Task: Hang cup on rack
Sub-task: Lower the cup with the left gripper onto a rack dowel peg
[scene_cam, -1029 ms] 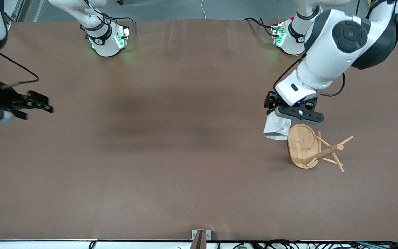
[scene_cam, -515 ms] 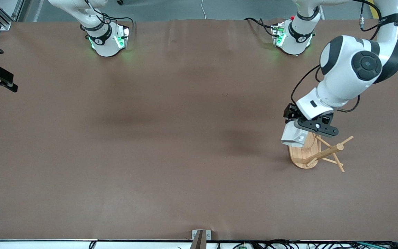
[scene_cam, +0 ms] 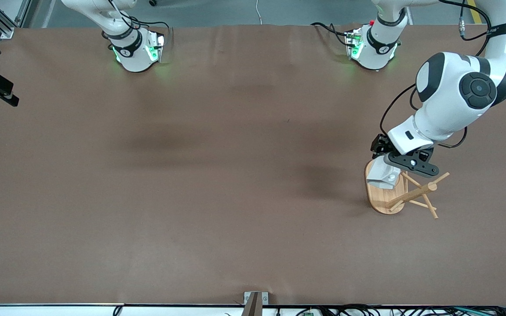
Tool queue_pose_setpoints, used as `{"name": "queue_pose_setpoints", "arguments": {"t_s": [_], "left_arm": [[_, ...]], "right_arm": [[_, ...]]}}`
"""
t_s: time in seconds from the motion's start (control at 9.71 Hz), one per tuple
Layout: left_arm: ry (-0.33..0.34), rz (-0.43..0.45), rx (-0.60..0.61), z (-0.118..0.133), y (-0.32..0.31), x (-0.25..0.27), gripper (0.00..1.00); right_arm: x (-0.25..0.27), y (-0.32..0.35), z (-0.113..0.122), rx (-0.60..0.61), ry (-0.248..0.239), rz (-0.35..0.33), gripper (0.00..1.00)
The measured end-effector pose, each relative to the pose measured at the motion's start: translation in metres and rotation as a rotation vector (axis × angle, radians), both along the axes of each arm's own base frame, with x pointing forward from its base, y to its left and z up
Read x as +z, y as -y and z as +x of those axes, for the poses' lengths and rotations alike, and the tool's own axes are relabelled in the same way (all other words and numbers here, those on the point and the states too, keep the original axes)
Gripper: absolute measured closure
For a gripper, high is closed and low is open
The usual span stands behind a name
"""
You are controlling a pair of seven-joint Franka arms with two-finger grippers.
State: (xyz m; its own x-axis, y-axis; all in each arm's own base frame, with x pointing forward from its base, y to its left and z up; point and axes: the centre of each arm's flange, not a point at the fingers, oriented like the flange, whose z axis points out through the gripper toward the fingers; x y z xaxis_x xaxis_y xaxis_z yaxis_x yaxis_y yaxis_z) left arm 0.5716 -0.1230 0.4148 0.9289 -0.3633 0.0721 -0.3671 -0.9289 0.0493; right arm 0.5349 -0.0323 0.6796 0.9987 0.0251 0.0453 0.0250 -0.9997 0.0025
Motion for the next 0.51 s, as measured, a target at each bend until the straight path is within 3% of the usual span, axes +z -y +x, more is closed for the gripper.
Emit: {"name": "queue_pose_setpoints", "arguments": {"t_s": [0.51], "left_arm": [[0.002,-0.001,-0.011,0.008,-0.026,-0.011,0.26]], "right_arm": [[-0.005,-0.002,0.001,-0.017,-0.006,-0.002,0.00]]}}
